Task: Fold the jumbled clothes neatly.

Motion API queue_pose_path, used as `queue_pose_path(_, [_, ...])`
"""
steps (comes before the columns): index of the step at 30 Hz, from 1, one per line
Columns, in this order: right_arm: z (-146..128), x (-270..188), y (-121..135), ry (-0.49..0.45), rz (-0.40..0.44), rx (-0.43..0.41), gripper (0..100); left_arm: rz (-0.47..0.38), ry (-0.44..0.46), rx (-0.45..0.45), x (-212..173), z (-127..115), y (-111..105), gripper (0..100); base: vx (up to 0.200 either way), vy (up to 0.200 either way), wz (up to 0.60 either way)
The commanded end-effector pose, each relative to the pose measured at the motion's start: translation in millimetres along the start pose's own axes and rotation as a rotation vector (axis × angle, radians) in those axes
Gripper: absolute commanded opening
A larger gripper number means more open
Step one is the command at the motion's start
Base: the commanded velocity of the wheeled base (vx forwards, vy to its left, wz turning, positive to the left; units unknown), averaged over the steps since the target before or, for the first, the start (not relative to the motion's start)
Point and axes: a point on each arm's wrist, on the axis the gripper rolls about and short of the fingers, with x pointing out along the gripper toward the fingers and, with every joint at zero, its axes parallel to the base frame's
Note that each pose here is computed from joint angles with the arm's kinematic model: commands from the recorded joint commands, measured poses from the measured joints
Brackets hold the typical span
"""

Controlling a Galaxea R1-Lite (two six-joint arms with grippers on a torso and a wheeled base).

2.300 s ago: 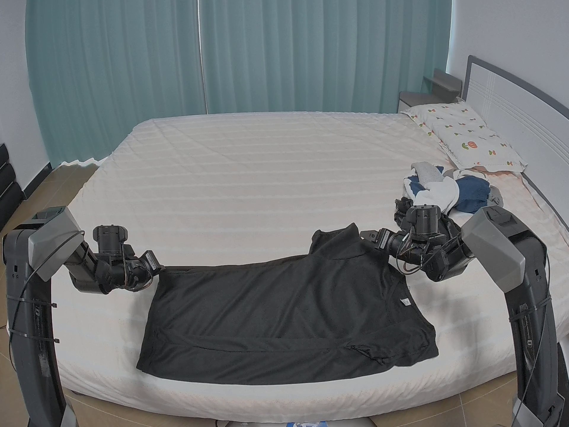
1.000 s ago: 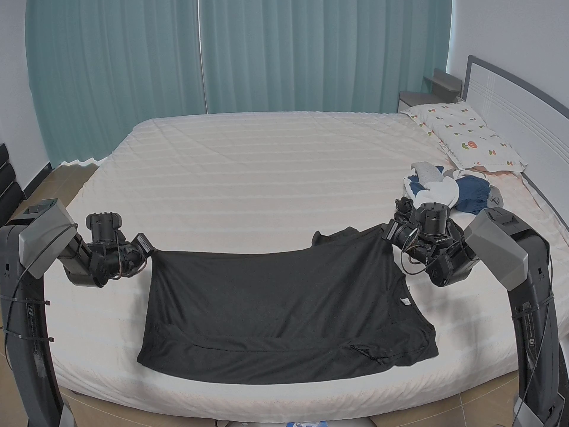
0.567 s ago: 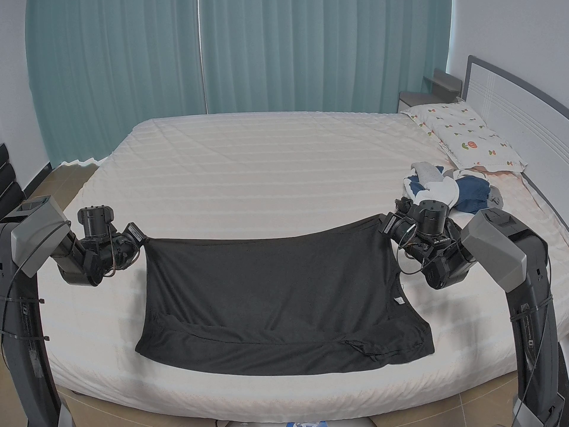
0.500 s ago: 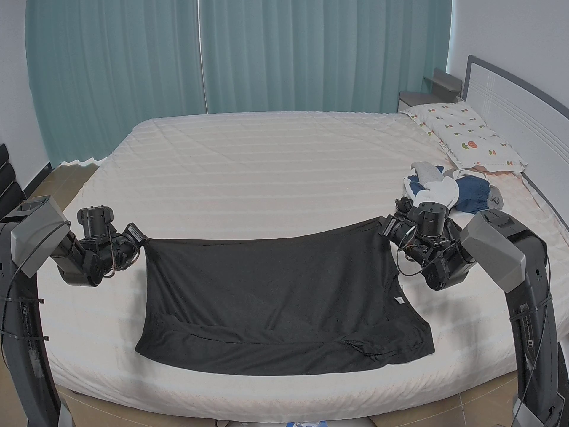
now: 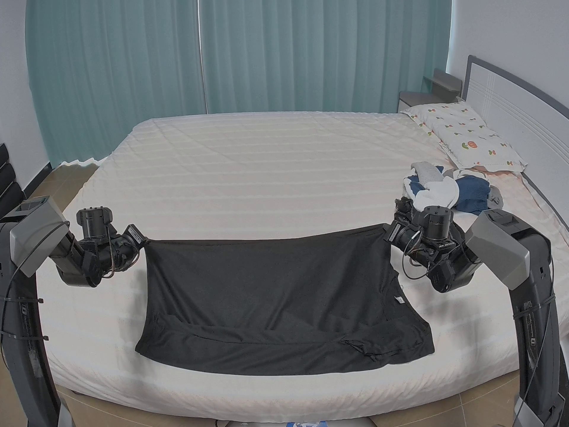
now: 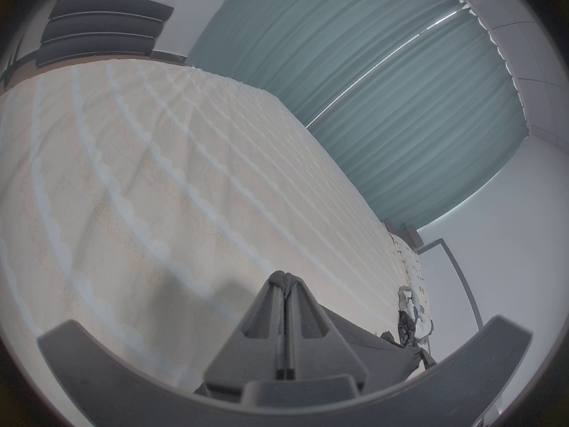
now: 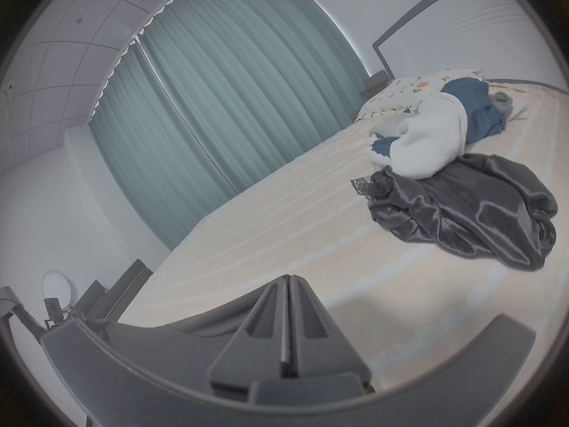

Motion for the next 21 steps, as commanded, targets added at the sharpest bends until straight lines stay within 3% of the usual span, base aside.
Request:
queue_pose_path(1, [-3.0,-10.4,-5.0,0.043,0.004,0.008,0,-0.016,0.02,-0.008,-4.9,2.5,3.6,0,0.0,0.0,0.0])
queue_pose_path(12, [-1.9,-28.9,-3.5,0.1,0.017,0.015,0,-0.009,0.041,0.047,-12.4,4.5,16.9,0,0.0,0.0,0.0])
queue_pose_path(21, [6.6,-29.9,-3.3,0.075,0.023,0.019,0,-0.005,0.048,0.071,-11.9,1.7,19.6,0,0.0,0.0,0.0])
